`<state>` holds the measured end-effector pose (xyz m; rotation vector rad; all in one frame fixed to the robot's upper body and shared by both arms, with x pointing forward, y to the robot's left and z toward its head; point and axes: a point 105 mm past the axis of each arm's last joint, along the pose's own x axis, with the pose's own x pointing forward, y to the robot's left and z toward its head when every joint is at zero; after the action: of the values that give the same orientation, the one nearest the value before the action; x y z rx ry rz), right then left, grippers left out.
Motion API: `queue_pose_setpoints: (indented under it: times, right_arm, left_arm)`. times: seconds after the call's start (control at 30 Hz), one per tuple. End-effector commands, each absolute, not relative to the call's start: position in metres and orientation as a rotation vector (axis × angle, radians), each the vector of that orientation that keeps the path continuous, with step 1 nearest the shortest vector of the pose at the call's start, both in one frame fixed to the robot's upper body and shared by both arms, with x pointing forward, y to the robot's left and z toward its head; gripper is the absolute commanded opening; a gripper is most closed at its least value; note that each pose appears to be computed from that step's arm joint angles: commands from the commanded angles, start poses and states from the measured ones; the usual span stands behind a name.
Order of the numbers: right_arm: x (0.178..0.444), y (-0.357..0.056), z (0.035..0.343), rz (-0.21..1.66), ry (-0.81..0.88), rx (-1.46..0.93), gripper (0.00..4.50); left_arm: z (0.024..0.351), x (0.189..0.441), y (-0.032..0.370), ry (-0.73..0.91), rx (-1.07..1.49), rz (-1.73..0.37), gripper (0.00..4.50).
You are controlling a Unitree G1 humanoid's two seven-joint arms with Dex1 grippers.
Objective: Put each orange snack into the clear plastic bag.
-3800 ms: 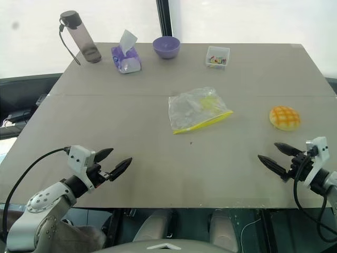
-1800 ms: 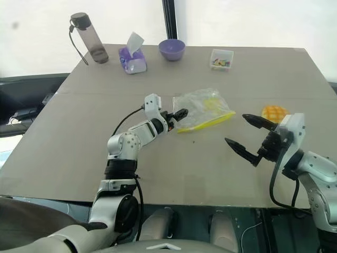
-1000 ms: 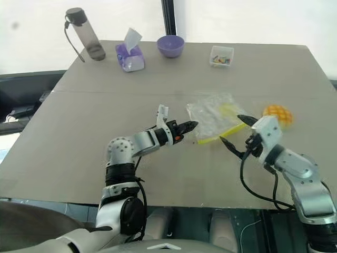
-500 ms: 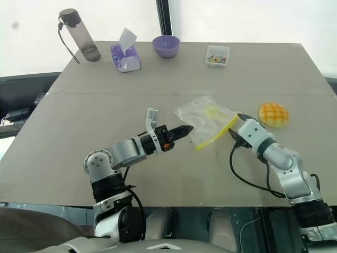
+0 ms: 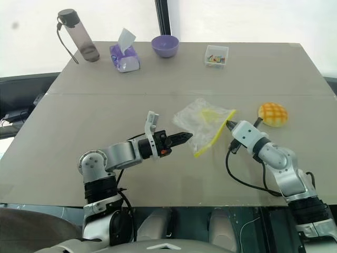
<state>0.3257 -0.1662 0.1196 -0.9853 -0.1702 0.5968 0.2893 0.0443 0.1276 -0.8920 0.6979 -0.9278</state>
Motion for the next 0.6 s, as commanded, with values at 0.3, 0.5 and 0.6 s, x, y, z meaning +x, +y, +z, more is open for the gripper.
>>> queue_pose_setpoints:
  times: [0.3,0.5,0.6]
  right_arm:
    - [0.328,-0.168,0.130,0.584,-0.286,-1.249,1.36]
    - [0.333,-0.165,0.127,0.589,-0.326,-1.348,2.80]
    - [0.332,-0.158,0.120,0.642,-0.348,-1.392,2.80]
  left_arm:
    - [0.137,0.290,0.042,0.637,-0.890,-0.961,0.00]
    - [0.137,0.288,0.040,0.636,-0.895,-0.969,0.00]
    - [0.137,0.287,0.039,0.635,-0.898,-0.973,0.00]
